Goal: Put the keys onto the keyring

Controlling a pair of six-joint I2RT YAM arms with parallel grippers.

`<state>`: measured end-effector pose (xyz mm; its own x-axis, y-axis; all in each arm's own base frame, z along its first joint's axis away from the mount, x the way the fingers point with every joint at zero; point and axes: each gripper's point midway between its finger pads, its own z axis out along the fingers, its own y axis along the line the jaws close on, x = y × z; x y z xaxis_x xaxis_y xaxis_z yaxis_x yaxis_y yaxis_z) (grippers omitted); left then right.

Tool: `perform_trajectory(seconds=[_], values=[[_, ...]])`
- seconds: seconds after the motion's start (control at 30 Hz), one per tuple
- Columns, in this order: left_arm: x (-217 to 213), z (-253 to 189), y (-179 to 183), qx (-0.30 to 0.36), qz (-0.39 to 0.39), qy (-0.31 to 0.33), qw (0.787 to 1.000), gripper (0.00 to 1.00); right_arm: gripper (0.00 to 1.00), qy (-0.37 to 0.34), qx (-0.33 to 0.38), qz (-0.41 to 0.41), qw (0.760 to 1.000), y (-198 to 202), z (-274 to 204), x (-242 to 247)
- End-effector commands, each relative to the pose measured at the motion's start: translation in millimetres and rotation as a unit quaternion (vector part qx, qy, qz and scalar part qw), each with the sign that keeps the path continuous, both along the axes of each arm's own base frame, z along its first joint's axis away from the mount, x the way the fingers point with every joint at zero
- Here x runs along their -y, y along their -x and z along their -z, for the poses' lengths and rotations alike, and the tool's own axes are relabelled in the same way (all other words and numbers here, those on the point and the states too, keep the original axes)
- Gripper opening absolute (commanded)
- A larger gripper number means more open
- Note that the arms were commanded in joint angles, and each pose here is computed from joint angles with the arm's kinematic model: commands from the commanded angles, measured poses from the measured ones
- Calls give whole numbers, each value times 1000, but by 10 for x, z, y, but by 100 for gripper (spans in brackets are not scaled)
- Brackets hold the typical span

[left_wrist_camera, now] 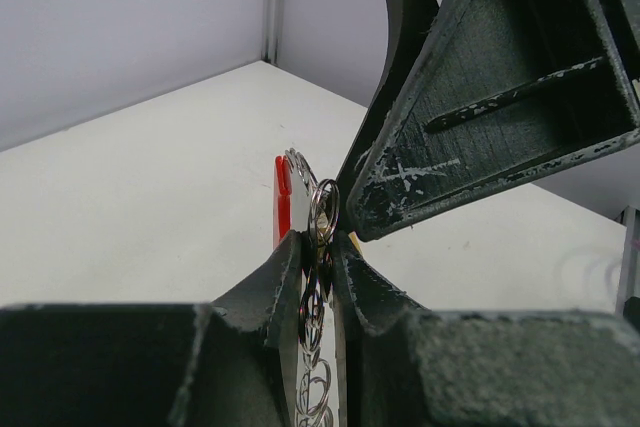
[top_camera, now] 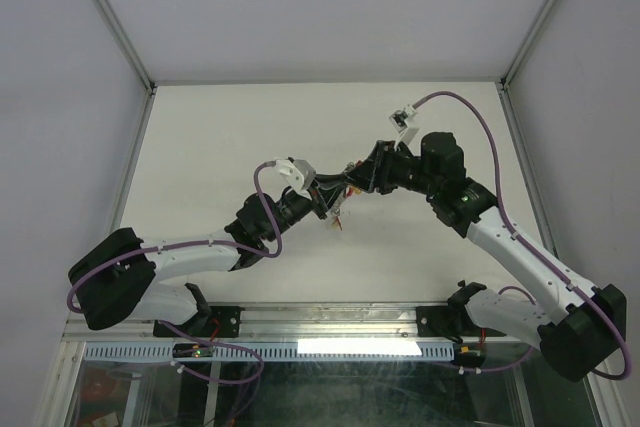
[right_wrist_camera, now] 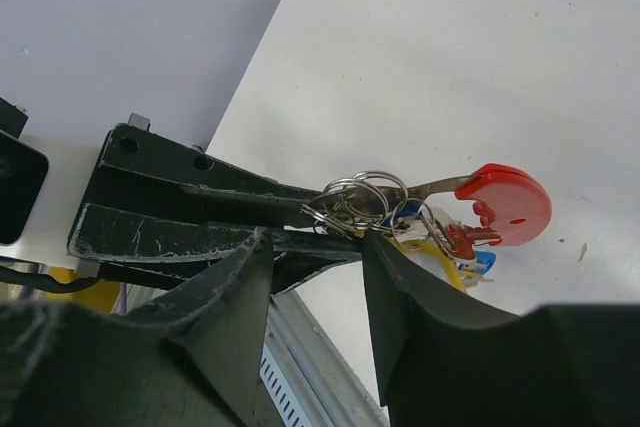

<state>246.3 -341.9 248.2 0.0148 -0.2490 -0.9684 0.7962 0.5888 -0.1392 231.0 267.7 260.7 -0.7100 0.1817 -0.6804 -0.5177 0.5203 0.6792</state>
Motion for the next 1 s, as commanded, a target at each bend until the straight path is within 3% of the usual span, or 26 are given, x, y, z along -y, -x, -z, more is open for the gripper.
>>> perform_trajectory(seconds=[0.0,0.6,0.97], values=[[-53,-430,64,36,13,63,997,0,41,-35,30,-17,999,6,-226,-66],[-44,-358,13,30,8,56,998,0,18,-40,52,-30,997,69,-281,-50],[-44,-345,-5,27,8,56,998,0,16,-36,57,-34,997,91,-250,-39]])
